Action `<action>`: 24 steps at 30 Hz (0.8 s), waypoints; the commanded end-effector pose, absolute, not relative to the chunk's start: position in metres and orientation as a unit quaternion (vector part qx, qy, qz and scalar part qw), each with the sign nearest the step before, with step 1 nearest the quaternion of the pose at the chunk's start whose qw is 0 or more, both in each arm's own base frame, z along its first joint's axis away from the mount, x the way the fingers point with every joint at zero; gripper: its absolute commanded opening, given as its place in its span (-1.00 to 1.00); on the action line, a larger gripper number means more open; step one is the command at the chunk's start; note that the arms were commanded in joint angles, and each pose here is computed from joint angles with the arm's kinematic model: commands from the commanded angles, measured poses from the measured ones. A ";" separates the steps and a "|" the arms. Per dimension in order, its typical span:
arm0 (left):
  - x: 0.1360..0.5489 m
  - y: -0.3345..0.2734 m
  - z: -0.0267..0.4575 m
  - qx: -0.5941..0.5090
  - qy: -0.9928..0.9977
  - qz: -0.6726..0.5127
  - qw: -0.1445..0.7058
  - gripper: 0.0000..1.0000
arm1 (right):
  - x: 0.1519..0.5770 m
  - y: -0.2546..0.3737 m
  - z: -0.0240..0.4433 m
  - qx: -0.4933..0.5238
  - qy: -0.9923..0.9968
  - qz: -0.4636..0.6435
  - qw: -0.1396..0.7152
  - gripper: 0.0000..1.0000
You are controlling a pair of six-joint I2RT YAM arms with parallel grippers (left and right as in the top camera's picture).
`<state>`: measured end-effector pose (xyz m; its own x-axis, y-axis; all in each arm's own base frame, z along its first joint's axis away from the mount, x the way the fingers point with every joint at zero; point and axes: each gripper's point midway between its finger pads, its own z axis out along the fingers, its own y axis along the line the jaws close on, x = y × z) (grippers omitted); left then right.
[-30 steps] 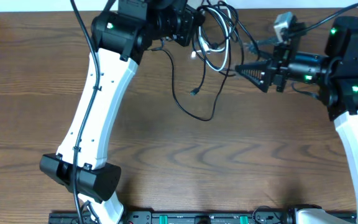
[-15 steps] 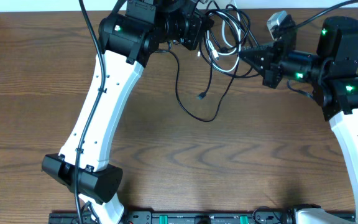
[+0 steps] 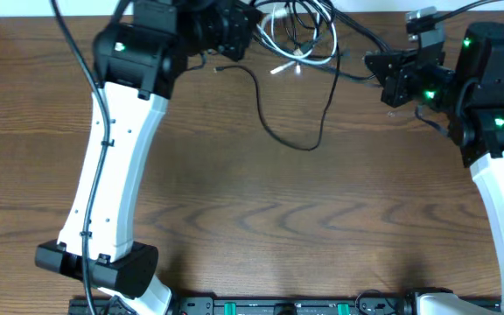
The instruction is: Untangle cables
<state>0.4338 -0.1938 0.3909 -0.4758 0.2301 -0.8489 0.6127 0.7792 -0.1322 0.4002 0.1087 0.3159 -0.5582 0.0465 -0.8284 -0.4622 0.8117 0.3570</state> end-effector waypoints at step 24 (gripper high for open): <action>0.442 -0.085 0.439 0.147 0.827 -0.159 0.518 -0.84 | 0.400 -0.017 0.288 0.020 0.870 0.224 0.440 -0.97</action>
<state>0.4528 -0.0622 0.4251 -0.4478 0.0858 -0.8900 0.3393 0.9372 -0.0804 0.4014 -0.0304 0.2876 -0.6047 0.2610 -0.7524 -0.1127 0.9072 0.4053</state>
